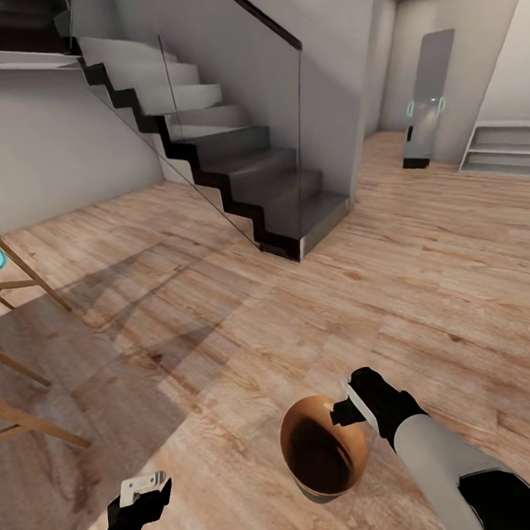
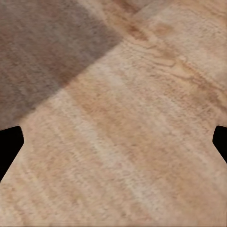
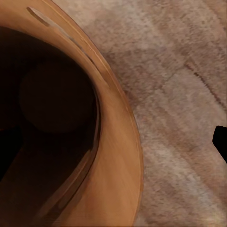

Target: Put the three can of soda from the living room inside the tash can in the kitchen.

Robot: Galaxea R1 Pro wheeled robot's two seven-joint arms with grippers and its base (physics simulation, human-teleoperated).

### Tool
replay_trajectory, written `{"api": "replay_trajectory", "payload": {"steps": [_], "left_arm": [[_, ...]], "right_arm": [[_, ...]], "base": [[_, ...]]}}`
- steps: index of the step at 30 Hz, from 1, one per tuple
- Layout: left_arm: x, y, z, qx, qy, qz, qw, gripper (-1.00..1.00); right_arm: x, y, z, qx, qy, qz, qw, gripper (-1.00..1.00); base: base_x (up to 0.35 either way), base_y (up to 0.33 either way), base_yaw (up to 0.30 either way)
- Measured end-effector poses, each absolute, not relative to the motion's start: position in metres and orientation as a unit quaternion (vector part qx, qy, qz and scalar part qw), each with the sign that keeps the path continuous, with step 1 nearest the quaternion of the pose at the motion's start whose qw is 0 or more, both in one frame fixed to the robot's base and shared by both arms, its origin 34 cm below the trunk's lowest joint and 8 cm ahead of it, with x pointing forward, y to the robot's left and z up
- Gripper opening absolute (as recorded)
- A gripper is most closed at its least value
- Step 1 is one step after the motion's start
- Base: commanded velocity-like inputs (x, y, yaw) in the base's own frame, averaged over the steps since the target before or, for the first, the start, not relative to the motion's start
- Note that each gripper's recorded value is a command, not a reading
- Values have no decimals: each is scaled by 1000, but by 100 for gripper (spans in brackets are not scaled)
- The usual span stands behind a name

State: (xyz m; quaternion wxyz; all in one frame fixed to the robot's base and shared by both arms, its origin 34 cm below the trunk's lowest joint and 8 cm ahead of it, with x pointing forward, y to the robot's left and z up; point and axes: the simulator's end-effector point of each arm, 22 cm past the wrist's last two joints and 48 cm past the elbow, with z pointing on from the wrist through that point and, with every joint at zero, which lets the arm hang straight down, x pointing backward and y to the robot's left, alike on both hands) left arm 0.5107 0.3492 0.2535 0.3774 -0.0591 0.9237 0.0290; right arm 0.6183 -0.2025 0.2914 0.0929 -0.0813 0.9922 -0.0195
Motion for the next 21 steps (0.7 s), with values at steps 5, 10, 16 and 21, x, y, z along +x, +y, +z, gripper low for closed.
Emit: {"api": "replay_trajectory", "payload": {"steps": [5,10,16,21], "left_arm": [[505,349,244,-58,928,30,367,100],[500,349,235,-58,931,30,358,100],[493,349,224,-58,936,31,347,100],[493,349,224,-58,936,31,347,100]], "right_arm": [[614,-204,280,-81,993,-19,82,100],[609,-206,268,-80,994,-20,72,100],[602,-210,254,-79,995,-21,59,100],[600,-211,252,-79,995,-21,57,100]], "base": [[0,0,0],[0,0,0],[0,0,0],[0,0,0]]}}
